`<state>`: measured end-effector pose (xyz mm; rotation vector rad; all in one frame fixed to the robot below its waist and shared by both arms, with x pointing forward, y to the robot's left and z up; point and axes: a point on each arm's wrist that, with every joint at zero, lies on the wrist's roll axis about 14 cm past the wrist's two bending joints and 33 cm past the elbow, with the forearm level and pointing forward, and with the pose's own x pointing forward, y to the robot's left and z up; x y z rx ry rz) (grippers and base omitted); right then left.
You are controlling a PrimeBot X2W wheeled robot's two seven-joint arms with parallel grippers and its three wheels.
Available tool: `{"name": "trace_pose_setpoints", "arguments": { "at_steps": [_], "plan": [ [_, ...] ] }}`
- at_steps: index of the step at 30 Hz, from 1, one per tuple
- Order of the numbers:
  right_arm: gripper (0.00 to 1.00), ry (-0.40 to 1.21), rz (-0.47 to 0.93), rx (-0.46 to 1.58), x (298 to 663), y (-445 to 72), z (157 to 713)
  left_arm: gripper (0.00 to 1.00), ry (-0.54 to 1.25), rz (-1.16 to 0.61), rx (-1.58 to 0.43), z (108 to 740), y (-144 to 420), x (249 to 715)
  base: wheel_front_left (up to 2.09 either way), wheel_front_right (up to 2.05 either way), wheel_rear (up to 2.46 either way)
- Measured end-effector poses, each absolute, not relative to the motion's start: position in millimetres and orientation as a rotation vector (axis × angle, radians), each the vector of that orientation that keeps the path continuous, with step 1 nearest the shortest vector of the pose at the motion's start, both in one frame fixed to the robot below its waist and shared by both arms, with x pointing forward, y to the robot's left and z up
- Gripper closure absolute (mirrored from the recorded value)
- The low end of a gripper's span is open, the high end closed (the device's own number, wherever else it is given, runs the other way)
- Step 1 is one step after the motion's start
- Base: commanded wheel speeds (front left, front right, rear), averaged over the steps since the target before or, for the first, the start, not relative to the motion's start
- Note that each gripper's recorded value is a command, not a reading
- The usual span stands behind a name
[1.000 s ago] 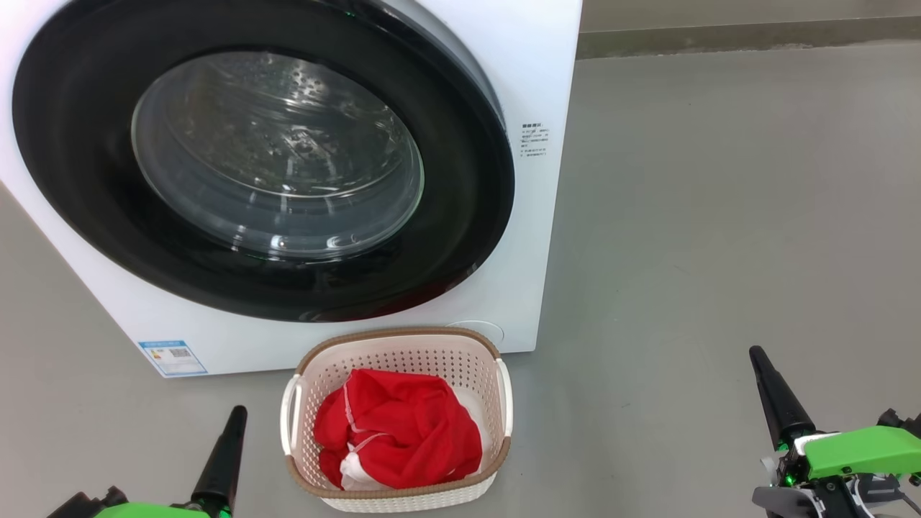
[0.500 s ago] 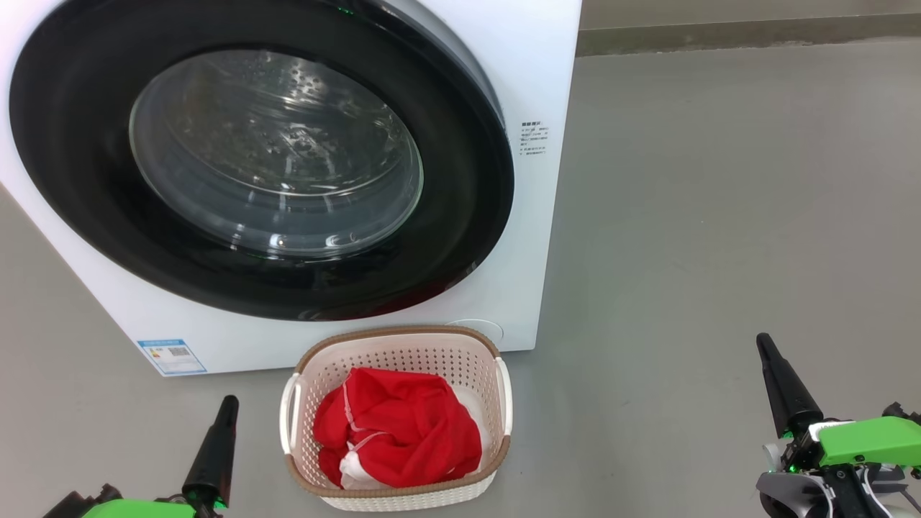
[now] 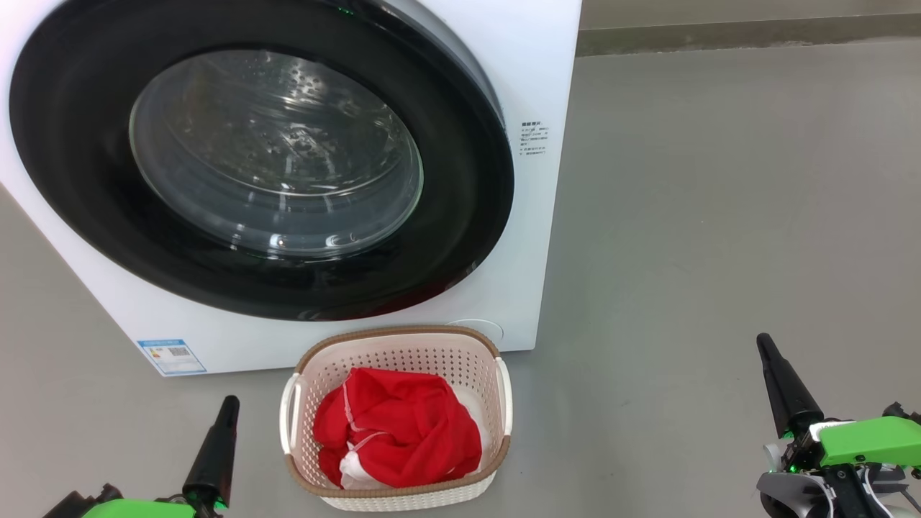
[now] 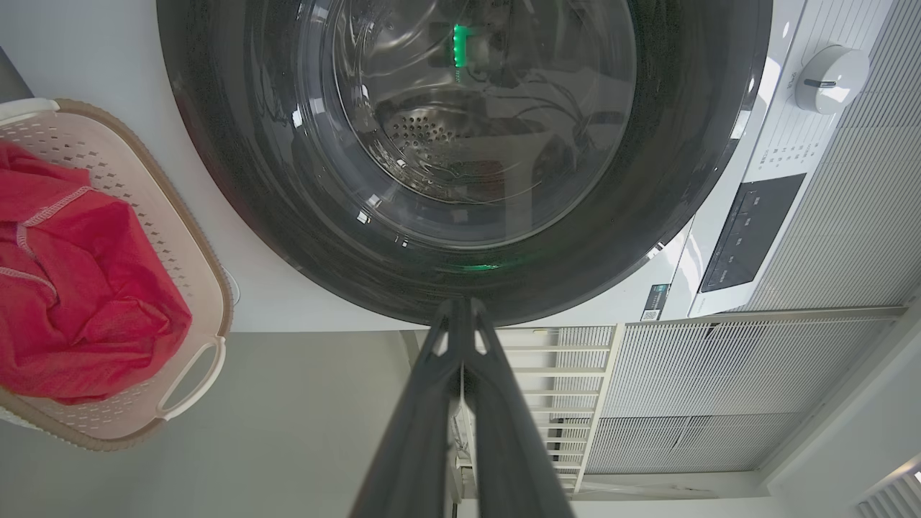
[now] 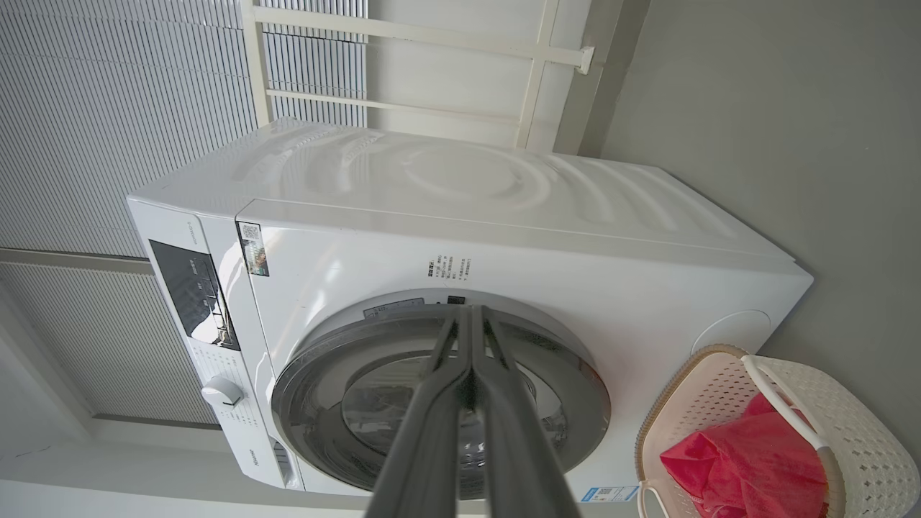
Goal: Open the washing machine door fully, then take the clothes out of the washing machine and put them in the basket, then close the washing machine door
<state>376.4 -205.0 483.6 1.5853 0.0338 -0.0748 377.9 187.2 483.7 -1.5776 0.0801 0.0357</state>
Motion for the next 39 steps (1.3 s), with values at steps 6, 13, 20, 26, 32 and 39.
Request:
{"name": "trace_pose_setpoints", "arguments": {
  "at_steps": [6,13,20,26,32,39],
  "plan": [
    [1.0,0.033,-0.076,1.585,376.3,-205.4,483.7,1.0,0.079,0.036,-1.578,483.7,187.6,377.9,0.0,0.0,0.0],
    [1.0,0.034,-0.074,1.586,376.3,-205.3,483.7,1.0,0.079,0.037,-1.579,483.7,187.7,377.8,0.0,0.0,0.0],
    [1.0,0.033,-0.075,1.586,376.3,-205.7,483.7,1.0,0.078,0.037,-1.581,483.7,187.3,377.8,0.0,0.0,0.0],
    [1.0,0.032,-0.076,1.587,376.3,-205.8,483.7,1.0,0.077,0.038,-1.581,483.6,187.6,377.8,0.0,0.0,0.0],
    [1.0,0.032,-0.076,1.587,376.2,-206.0,483.6,1.0,0.076,0.039,-1.582,483.7,188.0,377.8,0.0,0.0,0.0],
    [1.0,0.032,-0.076,1.588,376.2,-206.0,483.6,1.0,0.076,0.04,-1.582,483.7,188.3,377.8,0.0,0.0,0.0]
  ]
}}
